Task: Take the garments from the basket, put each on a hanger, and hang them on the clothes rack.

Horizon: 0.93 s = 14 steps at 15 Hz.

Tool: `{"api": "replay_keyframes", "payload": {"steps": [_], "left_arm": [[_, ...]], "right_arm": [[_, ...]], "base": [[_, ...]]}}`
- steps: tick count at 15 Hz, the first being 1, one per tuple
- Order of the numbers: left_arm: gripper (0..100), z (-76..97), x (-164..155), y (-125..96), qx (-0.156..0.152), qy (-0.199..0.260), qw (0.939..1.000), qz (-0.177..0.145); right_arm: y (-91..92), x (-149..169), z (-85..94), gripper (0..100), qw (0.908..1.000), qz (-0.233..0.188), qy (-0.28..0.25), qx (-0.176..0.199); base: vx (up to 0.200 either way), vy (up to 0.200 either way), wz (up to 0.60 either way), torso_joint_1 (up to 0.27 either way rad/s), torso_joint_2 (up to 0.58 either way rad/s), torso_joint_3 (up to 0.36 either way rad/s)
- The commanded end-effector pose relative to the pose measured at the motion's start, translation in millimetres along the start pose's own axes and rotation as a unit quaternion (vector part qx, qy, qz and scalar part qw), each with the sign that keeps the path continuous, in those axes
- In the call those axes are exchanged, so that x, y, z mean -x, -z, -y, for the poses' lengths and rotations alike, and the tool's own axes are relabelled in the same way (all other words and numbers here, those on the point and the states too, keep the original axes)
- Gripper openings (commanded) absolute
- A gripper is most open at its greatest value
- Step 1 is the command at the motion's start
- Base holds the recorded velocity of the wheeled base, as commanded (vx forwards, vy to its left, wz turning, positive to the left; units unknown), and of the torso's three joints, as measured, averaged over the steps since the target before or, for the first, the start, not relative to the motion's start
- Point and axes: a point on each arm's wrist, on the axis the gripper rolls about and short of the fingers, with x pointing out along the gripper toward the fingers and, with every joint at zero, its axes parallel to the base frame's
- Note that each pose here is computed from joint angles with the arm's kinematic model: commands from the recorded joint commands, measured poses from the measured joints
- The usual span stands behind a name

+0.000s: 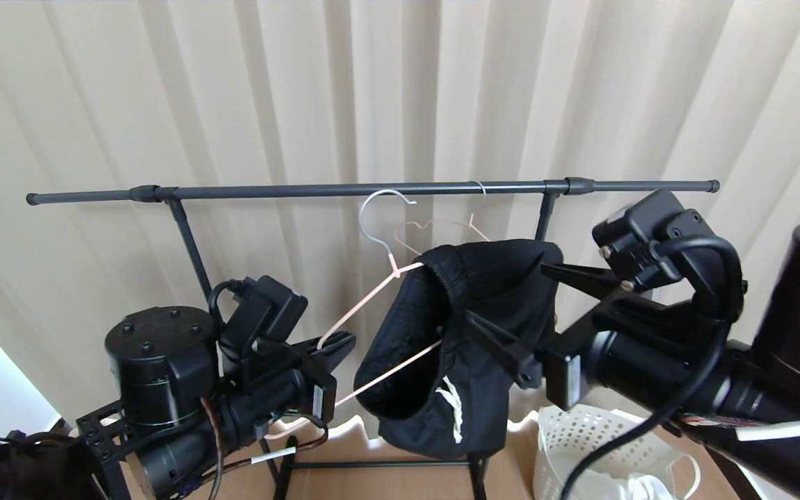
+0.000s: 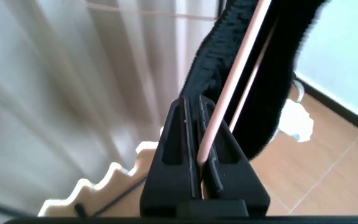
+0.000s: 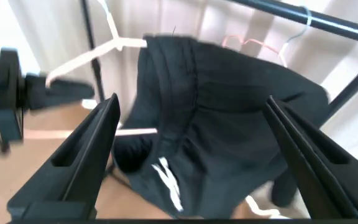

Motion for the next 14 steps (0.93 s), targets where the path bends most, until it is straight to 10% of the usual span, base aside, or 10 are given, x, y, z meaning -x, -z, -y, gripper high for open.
{"api": "replay_keyframes", "payload": {"steps": [1,9,14], "left_arm": [[0,-4.7,12,9,-0.007,0.01,0.9999,0.004],[0,-9.0,34,29,-0.059,0.07,0.9956,0.017],[0,-5.7,33,33,-0.076,0.077,0.994,0.016]], "right_arm": [[-22.1,34,25.9,100,0.9992,0.015,-0.035,0.015],[-49.0,29,80.8,100,0.9737,-0.112,-0.19,0.059],[-38.5,-7,97.1,100,0.9349,-0.17,-0.277,0.143]], "base": [[0.0,0.0,0.0,0.0,0.0,0.0],[0.0,0.0,0.0,0.0,0.0,0.0],[0.0,0.0,0.0,0.0,0.0,0.0]]}}
